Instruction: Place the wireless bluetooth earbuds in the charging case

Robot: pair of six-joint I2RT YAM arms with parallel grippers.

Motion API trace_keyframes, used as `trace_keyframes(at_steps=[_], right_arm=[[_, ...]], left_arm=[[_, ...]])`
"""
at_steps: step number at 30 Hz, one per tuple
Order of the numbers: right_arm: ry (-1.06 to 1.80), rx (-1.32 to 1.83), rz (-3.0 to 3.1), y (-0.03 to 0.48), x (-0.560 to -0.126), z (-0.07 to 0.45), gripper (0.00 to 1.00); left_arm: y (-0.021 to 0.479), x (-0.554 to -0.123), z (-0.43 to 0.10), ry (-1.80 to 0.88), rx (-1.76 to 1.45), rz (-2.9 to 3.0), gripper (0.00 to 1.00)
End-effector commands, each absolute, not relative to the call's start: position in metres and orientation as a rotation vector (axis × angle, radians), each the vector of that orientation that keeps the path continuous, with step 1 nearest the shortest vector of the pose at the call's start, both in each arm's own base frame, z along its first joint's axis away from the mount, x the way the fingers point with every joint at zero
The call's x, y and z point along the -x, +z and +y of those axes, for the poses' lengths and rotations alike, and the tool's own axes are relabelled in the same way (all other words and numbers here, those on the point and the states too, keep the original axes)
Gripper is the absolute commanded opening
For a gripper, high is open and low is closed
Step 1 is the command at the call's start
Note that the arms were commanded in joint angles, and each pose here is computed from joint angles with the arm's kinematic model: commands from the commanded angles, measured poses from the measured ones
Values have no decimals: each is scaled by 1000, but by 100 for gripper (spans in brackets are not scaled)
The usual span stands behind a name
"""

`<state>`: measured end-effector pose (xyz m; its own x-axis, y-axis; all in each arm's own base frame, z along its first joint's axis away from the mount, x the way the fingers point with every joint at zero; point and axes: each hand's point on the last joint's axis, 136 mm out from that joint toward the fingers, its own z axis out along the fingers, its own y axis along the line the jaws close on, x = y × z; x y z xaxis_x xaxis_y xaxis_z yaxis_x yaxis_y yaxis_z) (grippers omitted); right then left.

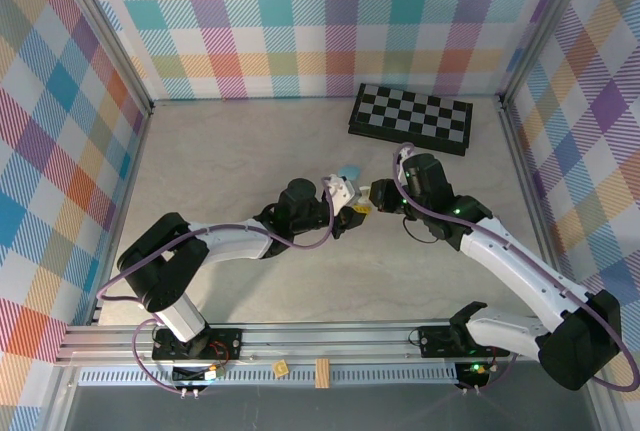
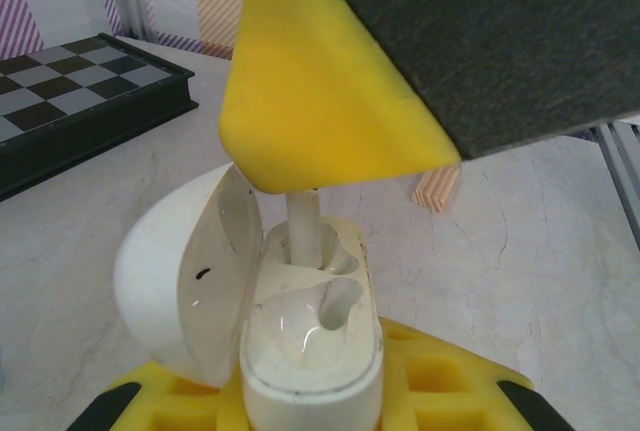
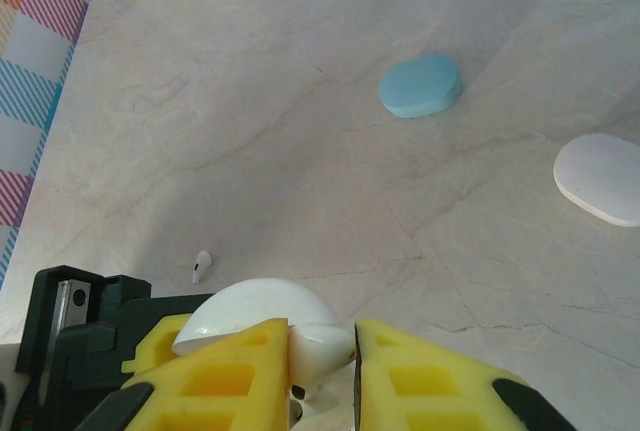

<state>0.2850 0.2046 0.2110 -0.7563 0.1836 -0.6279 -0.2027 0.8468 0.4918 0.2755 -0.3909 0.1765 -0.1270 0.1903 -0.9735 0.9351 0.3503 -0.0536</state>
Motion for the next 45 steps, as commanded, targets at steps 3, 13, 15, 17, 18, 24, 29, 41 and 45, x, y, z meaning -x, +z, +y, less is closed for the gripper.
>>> trace_keyframes(at_steps=[3,13,15,17,18,24,29,41,45], right_arm=[[734,70,2327,205,-285,212,21],[763,120,2364,199,-273,214,22],[754,120,2374,197,-271,212,22],[749,125,2374,197,-270,211,22],[747,125,2373,197,-270,210,22],[727,130,2354,206,-273,208,36],[693,120,2321,217,-272,200,50],[711,50,2218,235,-273,190,67],[770,59,2272,224,-281,209,67]], left_arm=[[206,-275,-397,-918,-1021,1515,17],[210,-280,-401,-905,-1021,1517,17],[212,-281,-401,-905,-1019,1511,17],[212,-280,-402,-909,-1023,1509,17],[213,-280,-402,-913,-1024,1503,17],[215,-273,-402,-943,-1034,1476,17],[213,-273,-398,-933,-1028,1488,17],[207,-300,-340,-841,-897,1560,16],[211,-313,-300,-762,-798,1588,16]])
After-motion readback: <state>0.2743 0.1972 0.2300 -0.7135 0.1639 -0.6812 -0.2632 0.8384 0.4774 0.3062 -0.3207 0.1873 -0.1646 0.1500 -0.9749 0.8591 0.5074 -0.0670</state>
